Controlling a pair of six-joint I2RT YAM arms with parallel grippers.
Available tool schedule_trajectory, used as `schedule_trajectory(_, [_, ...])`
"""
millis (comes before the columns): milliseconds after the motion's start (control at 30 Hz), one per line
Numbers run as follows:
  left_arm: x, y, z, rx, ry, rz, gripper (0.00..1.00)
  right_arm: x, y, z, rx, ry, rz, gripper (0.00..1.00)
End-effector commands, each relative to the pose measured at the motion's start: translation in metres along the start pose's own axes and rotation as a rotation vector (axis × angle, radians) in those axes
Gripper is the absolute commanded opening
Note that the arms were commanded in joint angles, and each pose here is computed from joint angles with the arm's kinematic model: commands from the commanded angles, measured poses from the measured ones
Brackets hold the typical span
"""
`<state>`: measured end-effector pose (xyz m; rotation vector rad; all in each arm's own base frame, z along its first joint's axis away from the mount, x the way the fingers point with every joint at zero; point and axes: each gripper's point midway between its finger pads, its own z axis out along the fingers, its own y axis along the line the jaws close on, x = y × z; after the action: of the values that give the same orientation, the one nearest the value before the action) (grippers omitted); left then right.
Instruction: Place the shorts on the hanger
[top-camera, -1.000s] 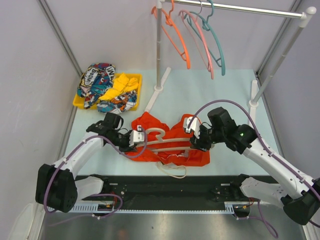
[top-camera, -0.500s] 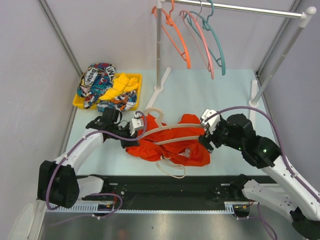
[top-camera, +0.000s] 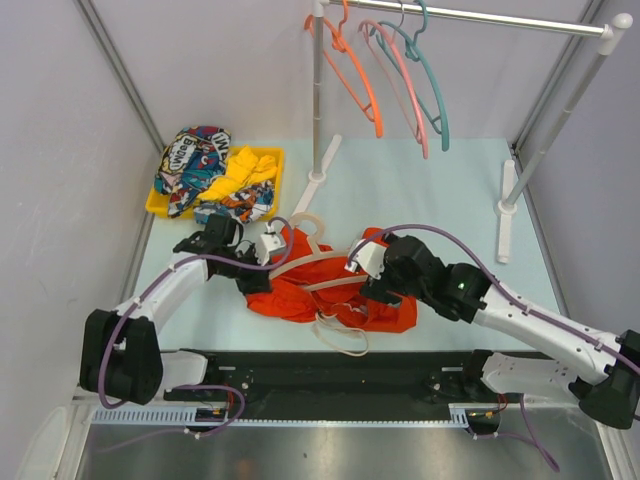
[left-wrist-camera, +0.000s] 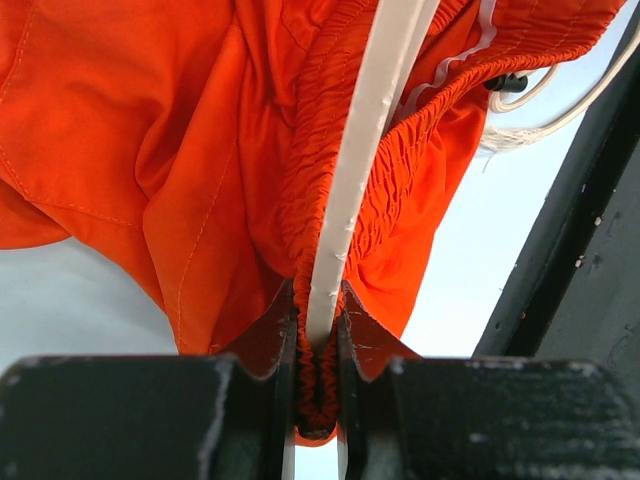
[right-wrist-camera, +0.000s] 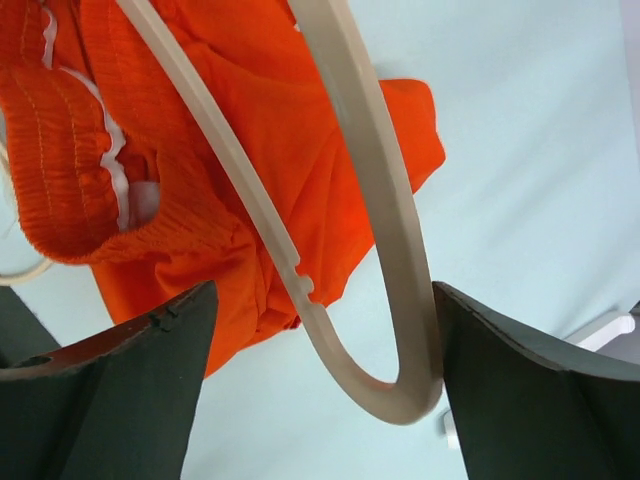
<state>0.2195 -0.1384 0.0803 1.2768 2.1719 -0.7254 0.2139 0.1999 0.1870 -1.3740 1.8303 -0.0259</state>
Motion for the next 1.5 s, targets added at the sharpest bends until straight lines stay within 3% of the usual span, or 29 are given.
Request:
schedule_trajectory(0, [-0.036, 0.004, -0.007, 0.014, -0.147, -0.007, 0.00, -0.028, -0.015, -0.007, 0.018, -0.110, 0.029, 0.93])
schedule_trajectory(167, [-0.031, 0.005, -0.013, -0.032, -0.143, 0.080, 0.00, -0.023, -0.052, -0.044, 0.047, -0.180, 0.170, 0.99])
schedule_trajectory(233, [-0.031, 0.008, -0.014, -0.040, -0.135, 0.072, 0.00, -0.030, -0.072, -0.064, 0.077, -0.245, 0.221, 1.00])
schedule_trajectory(400, [-0.028, 0.013, -0.013, -0.032, -0.101, 0.002, 0.00, -0.053, -0.068, -0.082, -0.027, -0.317, 0.254, 0.98])
schedule_trajectory(533, [-0.028, 0.015, -0.013, -0.045, -0.101, -0.009, 0.00, -0.044, -0.008, -0.056, -0.229, -0.165, 0.187, 0.89])
schedule_trajectory(600, [-0.030, 0.017, -0.014, -0.057, -0.101, -0.012, 0.00, -0.033, 0.008, -0.039, -0.229, -0.081, 0.162, 0.89])
schedule_trajectory(700, [-0.029, 0.019, -0.013, -0.059, -0.101, -0.030, 0.00, -0.043, 0.034, -0.015, -0.264, -0.075, 0.043, 0.90])
schedule_trajectory(967, [-0.024, 0.016, -0.012, -0.056, -0.107, -0.027, 0.00, -0.054, 0.050, 0.043, -0.197, -0.022, -0.099, 0.94])
schedule_trajectory(1167, [-0.020, 0.013, -0.011, -0.046, -0.119, -0.028, 0.00, -0.026, 0.042, 0.086, -0.159, 0.084, -0.087, 0.93])
schedule_trajectory(1300, [-0.017, 0.018, -0.024, -0.056, -0.155, -0.049, 0.00, 0.002, 0.033, 0.085, -0.172, 0.162, -0.058, 0.90])
schedule_trajectory(1467, [-0.013, 0.017, -0.033, -0.055, -0.164, -0.046, 0.00, 0.048, 0.015, 0.071, -0.174, 0.256, 0.073, 0.63])
